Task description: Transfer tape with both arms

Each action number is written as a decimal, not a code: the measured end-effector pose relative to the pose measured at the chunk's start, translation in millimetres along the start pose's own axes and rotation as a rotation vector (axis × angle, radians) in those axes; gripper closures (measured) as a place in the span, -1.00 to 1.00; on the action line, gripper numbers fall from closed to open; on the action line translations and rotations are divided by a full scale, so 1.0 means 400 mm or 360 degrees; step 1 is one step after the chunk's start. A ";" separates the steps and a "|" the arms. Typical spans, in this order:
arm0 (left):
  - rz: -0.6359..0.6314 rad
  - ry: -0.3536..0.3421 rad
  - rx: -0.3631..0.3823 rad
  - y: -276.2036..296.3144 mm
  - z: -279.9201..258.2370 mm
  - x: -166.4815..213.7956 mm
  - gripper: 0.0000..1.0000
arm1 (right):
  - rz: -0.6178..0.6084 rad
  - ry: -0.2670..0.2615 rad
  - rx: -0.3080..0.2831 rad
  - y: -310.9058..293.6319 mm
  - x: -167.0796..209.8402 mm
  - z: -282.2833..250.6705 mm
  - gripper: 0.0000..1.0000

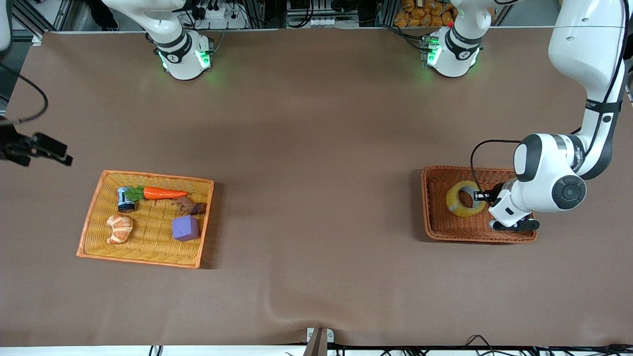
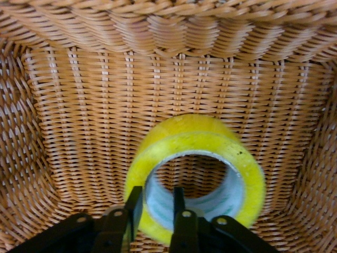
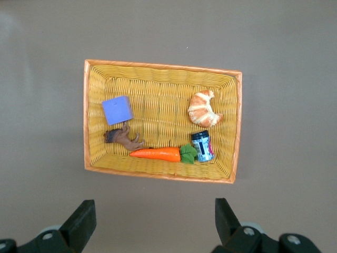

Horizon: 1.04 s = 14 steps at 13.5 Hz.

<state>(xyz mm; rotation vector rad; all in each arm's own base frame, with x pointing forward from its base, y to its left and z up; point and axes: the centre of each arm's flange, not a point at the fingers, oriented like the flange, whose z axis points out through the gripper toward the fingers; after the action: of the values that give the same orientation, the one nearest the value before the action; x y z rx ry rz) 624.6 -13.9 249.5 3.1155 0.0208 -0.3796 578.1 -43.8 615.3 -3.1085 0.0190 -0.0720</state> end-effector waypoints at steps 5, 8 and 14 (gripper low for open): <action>-0.0030 0.0187 0.0000 -0.045 -0.227 0.026 -0.71 | 0.0006 0.0002 0.0003 0.004 -0.026 -0.001 -1.00; 0.0016 0.0206 0.0012 -0.041 -0.456 -0.003 -1.00 | 0.0007 -0.0006 0.0003 0.006 -0.026 0.005 -1.00; 0.0053 0.0446 0.0052 -0.011 -0.831 -0.201 -1.00 | 0.0005 -0.0003 0.0003 0.004 -0.027 0.004 -1.00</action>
<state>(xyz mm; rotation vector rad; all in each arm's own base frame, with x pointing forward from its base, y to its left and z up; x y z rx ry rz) 626.3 -8.9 591.4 3.1681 -0.0366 0.0593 567.5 -45.1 613.3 -3.1065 0.0239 -0.0685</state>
